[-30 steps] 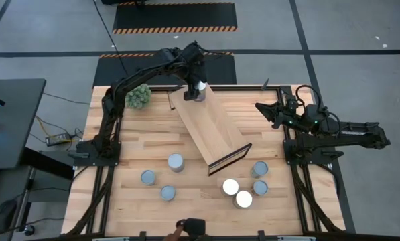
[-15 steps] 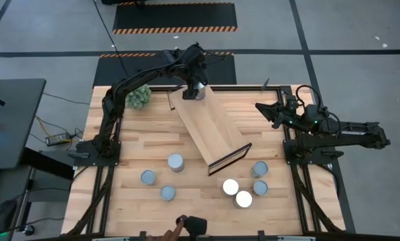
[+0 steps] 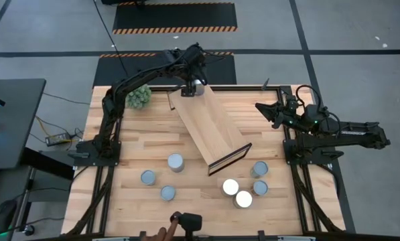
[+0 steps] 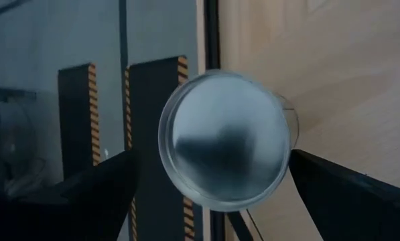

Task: Pick and place cans onto a shelf
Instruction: Put the canned peaches on the shelf

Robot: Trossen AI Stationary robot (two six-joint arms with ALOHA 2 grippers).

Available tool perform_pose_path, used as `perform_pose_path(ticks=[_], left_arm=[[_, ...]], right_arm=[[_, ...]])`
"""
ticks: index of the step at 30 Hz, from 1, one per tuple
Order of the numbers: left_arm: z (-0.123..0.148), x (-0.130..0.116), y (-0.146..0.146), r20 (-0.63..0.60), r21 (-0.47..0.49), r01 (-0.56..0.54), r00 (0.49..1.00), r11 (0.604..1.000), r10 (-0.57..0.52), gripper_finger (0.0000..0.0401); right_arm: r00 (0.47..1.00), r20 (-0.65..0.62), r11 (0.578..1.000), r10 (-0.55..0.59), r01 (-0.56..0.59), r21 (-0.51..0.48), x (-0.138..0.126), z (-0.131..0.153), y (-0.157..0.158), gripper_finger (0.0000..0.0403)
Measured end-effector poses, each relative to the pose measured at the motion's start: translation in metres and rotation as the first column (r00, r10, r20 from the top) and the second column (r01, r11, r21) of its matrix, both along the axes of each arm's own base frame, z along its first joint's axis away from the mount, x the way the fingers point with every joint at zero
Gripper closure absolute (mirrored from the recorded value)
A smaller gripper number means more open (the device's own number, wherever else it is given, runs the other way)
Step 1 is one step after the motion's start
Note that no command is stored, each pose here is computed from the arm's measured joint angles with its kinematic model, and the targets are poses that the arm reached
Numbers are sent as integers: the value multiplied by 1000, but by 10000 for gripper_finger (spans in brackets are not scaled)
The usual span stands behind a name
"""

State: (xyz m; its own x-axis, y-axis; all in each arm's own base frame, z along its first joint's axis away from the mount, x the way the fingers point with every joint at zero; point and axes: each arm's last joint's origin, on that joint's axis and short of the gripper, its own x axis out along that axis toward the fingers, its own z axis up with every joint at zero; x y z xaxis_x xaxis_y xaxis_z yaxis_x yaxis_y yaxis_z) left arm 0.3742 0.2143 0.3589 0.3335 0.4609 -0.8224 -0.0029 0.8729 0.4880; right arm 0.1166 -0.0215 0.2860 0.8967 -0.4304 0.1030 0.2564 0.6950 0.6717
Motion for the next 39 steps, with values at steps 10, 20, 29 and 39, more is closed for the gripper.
perform_pose_path(ticks=[10, 20, 29, 39], left_arm=[[0, 1, -3, 28, -18, -99, 995, 995, 100, 12], [-2, 6, -55, -26, -189, -121, 993, 975, 118, 12], [21, -5, -108, -21, -164, -192, 981, 968, 191, 12], [31, -16, -98, 21, -143, -255, 965, 956, 260, 12]], right_arm=[[1000, 8, 1000, 0, 0, -1, 0, 1, 0, 323], [1000, 7, 1000, 12, -12, -2, 0, 1, 0, 323], [998, 24, 998, 65, -64, -16, 0, 3, 2, 323], [991, 41, 991, 125, -123, -42, 1, 5, 4, 323]])
